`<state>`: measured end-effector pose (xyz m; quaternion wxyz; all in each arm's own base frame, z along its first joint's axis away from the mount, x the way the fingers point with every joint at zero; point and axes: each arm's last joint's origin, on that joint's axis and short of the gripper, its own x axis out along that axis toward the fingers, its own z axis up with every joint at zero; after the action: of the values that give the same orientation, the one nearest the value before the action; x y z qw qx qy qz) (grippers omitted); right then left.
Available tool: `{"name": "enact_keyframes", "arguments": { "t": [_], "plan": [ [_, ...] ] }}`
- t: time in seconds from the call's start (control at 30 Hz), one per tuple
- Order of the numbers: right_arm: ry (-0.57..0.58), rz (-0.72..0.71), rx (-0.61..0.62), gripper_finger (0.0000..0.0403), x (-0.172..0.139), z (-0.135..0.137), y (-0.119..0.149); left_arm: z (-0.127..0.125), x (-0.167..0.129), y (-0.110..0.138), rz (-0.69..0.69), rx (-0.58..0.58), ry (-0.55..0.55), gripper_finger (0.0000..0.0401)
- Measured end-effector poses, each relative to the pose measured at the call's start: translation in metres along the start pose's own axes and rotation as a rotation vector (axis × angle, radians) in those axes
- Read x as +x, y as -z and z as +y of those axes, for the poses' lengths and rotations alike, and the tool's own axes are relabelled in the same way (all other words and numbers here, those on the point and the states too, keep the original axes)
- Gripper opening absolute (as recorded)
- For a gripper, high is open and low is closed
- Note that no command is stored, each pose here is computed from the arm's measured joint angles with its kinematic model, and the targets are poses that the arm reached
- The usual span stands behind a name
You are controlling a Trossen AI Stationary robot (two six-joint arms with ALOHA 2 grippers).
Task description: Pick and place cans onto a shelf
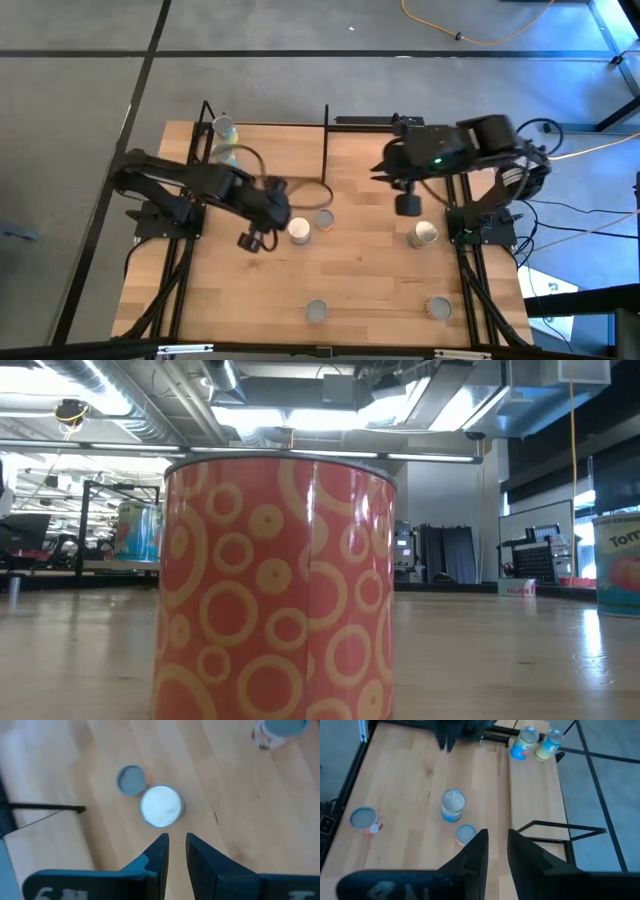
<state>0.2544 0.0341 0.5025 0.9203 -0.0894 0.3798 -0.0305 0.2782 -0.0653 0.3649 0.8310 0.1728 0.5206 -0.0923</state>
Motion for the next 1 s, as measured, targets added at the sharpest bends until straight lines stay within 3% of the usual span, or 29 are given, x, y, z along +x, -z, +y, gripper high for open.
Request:
{"name": "enact_keyframes", "arguments": {
  "t": [0.2, 0.4, 0.7, 1.0],
  "plan": [
    [0.0, -0.056, 0.005, 0.0073, -0.028, -0.006, 0.01, -0.019, 0.046, -0.02, 0.085, 0.089, 0.036, 0.0057],
    [0.001, -0.072, -0.011, 0.0073, -0.044, -0.01, 0.018, -0.028, 0.081, -0.035, 0.096, 0.08, 0.034, 0.0057],
    [-0.002, -0.043, -0.018, 0.0073, -0.048, -0.011, 0.023, -0.024, 0.113, -0.039, 0.163, -0.094, 0.01, 0.0057],
    [-0.024, -0.04, -0.02, 0.0073, -0.048, -0.01, 0.023, -0.009, 0.123, -0.037, 0.166, -0.267, -0.08, 0.0057]
  ]
}}
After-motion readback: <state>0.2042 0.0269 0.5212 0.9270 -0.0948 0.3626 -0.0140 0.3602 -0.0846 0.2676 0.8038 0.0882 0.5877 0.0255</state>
